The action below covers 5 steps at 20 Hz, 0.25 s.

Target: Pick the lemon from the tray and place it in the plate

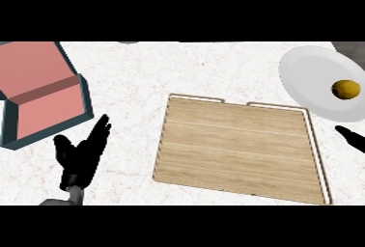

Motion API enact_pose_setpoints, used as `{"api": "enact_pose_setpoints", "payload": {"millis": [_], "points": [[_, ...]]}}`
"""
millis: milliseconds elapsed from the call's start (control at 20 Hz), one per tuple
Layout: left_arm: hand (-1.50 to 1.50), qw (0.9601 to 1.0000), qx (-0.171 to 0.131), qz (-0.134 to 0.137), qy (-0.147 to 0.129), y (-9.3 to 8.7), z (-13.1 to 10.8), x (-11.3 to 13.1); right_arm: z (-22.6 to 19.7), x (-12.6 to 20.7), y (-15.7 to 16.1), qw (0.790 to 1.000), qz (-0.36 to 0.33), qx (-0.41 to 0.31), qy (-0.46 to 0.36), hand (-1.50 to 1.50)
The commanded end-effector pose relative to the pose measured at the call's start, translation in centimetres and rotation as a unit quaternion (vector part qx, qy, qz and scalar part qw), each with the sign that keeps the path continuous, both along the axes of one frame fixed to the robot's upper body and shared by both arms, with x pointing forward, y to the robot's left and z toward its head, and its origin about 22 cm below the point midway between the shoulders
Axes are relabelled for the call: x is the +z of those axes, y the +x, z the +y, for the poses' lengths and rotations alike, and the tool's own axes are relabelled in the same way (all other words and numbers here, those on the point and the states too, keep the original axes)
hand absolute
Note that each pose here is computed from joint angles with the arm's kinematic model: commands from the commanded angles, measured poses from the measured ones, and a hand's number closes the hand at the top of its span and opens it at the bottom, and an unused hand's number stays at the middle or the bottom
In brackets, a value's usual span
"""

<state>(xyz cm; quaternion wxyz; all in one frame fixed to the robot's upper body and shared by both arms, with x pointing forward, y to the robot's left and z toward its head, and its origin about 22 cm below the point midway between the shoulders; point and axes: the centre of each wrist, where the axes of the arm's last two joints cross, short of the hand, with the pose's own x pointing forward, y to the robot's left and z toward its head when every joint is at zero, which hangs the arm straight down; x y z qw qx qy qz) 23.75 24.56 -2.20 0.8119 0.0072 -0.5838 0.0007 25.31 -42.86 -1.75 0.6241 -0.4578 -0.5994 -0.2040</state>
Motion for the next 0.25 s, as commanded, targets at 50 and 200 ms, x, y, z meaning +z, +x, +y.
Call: {"api": "enact_pose_setpoints", "payload": {"millis": [50,200], "points": [[0.00,0.9997,0.000,0.025,-0.002,-1.7,-0.5,-2.6,3.1,-1.0,-3.5,1.000,0.016,-0.004,-0.003,-1.50],[0.00,0.9992,0.004,0.040,0.005,-0.8,0.5,-0.6,3.7,-0.5,-4.0,1.000,0.018,-0.014,-0.006,-1.50]]}}
